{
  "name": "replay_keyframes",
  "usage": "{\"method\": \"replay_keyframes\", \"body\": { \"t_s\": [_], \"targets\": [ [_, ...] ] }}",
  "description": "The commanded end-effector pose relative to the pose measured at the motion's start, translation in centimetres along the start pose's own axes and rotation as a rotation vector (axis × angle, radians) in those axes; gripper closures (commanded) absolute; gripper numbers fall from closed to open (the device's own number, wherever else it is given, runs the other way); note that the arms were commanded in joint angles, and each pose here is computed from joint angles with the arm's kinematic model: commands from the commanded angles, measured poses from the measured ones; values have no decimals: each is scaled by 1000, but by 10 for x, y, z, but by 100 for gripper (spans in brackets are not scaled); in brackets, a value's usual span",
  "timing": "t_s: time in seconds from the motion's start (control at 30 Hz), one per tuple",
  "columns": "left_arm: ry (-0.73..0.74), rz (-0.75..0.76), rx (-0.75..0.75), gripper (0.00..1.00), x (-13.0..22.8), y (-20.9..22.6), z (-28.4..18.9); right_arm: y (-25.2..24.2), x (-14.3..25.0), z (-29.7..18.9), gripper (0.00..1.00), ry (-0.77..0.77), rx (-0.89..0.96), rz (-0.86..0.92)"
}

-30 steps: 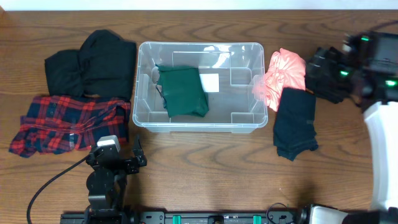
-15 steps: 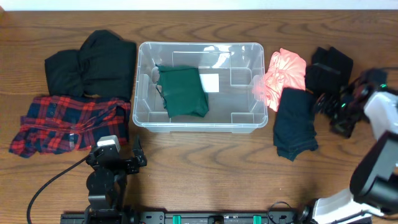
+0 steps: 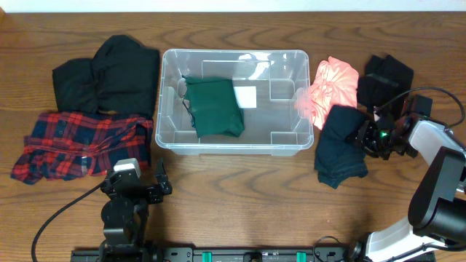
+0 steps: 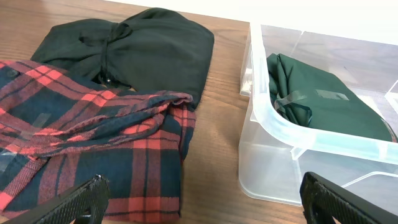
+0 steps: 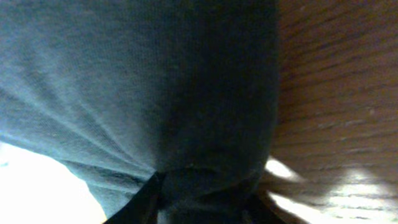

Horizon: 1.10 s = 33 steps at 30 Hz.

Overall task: Pack container
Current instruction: 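Move the right gripper to the dark navy garment and grasp it, then place the navy garment in the bin beside the green one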

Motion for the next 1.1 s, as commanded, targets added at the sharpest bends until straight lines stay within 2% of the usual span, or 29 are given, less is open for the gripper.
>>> {"method": "replay_keyframes", "body": {
  "t_s": [0.0, 0.17, 0.3, 0.43, 0.6, 0.67, 0.77, 0.93, 1.07],
  "targets": [
    [16, -3, 6, 2, 8, -2, 3, 6, 13, -3, 82, 30, -16, -20],
    [16, -3, 6, 2, 8, -2, 3, 54, 16, -57, 99, -50, -158, -100],
    [16, -3, 6, 2, 8, -2, 3, 109, 28, -118, 99, -161, -282, -189],
    [16, -3, 6, 2, 8, -2, 3, 175, 63, -175, 99, -275, -404, -369],
    [16, -3, 6, 2, 8, -2, 3, 242, 104, -205, 99, -311, -588, -511],
    [16, -3, 6, 2, 8, -2, 3, 263, 116, -202, 99, -302, -636, -527],
    [16, -3, 6, 2, 8, -2, 3, 282, 123, -179, 99, -293, -614, -478],
    [16, -3, 6, 2, 8, -2, 3, 296, 133, -108, 99, -161, -512, -271],
    [16, -3, 6, 2, 8, -2, 3, 316, 149, -55, 99, -62, -503, -243]
  ]
}}
Point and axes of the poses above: each gripper's point midway between its finger pads, its own z axis out along the fingers, its own y axis along the line the jaws close on, x = y × z, the point moved 2 cm from there along -z, back along the fingers, and after that the axes turned 15 degrees about z, right-handed, at the moved point
